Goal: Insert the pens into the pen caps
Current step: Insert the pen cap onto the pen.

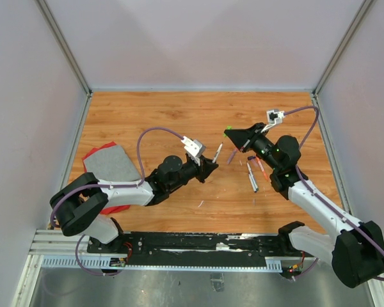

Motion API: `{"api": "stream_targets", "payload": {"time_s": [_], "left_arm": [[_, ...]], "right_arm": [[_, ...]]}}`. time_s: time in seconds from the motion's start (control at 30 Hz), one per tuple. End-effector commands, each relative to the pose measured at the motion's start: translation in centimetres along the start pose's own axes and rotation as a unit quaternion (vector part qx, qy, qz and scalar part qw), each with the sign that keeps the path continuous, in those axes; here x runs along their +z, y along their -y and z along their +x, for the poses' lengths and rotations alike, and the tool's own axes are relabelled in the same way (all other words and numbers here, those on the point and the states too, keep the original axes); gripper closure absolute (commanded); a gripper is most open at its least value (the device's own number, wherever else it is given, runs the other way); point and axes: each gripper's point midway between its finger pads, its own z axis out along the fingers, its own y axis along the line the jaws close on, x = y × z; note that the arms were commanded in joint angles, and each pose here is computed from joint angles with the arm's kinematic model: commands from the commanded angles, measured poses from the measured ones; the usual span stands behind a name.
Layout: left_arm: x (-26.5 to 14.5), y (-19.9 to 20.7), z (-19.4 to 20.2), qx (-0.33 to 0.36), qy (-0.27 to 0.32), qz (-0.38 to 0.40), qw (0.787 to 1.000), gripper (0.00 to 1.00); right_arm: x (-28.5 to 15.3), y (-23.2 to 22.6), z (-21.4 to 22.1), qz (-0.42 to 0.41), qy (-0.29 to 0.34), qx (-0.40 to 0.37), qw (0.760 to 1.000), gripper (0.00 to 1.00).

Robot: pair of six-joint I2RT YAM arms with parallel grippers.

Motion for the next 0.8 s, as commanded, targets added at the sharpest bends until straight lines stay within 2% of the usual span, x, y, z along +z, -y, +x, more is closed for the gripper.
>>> {"api": "stream_targets", "payload": {"time_s": [0.0,0.33,0.77], "left_arm": [[-0.2,1.0,-1.7,0.011,0.030,0.020,0.999,1.00],[-0.3,0.9,-1.6,0.013,0.029,0.018,0.999,0.99],[-0.2,0.9,-1.5,0.014,0.027,0.018,0.999,0.99]], "right_arm": [[-0.1,-0.2,-0.3,-0.018,0.006,0.002,1.000,0.99],[-0.1,1.4,1.0,0.016,-0.019,0.018,1.000,0.99],[-0.1,1.1,1.5,0.005,-0.029,0.027,0.999,1.00]]}}
